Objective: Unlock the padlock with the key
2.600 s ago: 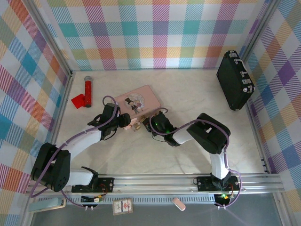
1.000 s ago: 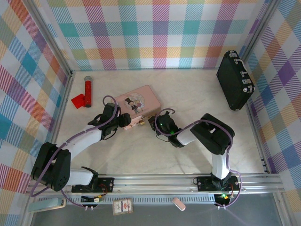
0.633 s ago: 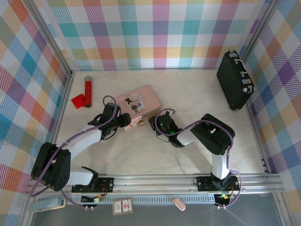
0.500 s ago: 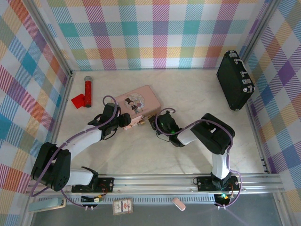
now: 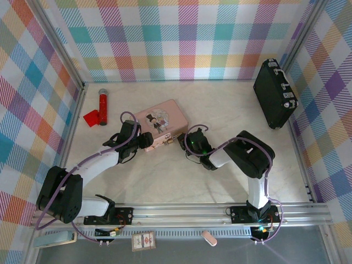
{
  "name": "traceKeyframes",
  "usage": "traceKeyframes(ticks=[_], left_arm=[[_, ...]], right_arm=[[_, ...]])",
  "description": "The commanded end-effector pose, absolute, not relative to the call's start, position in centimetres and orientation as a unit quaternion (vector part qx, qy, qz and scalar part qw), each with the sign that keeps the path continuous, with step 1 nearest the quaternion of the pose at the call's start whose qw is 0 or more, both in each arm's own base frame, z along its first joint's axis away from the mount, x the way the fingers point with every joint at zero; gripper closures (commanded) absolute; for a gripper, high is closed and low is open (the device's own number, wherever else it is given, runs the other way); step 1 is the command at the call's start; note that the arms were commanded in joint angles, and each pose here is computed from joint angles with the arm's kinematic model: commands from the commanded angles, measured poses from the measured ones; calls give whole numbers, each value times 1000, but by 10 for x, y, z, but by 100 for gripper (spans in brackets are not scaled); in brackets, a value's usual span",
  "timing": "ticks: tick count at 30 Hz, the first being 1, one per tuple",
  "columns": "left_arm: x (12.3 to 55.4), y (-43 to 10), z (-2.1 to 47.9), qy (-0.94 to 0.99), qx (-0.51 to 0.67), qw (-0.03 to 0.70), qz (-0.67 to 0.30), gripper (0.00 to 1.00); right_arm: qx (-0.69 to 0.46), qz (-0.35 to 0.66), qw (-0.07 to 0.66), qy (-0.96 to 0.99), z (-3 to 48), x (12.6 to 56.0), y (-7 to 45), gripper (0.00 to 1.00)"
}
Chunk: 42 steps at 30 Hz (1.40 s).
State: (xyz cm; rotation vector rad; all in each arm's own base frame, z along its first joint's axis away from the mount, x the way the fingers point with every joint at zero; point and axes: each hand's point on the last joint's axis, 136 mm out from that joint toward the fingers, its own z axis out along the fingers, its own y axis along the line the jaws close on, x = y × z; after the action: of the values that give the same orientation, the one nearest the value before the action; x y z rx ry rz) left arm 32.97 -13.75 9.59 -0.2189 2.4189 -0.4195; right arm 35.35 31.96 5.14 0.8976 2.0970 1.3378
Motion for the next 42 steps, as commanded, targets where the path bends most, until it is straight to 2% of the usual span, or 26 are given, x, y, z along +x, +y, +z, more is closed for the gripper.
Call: traceKeyframes(ticks=[1,12,25,34,38,42], left_arm=[[317,-145,82,941,-59,295,-153,41],[319,-145,75,943,-61,292,-147,41],[317,-139,109,916,-58,360,-169,35],[312,-134,132,895,-51,405,-178,33],[309,-130,141,886,-49,425,-180,32],[305,-115,155,869,-58,464,-162,31]], right_arm=[[316,481,269,773,61,352,306,100],[257,406,289,828,70,329,243,100],[103,264,337,898,116,283,183,100],[66,225,289,928,111,259,173,100],[32,201,269,941,109,252,171,89],[-24,167,284,944,124,253,165,78]])
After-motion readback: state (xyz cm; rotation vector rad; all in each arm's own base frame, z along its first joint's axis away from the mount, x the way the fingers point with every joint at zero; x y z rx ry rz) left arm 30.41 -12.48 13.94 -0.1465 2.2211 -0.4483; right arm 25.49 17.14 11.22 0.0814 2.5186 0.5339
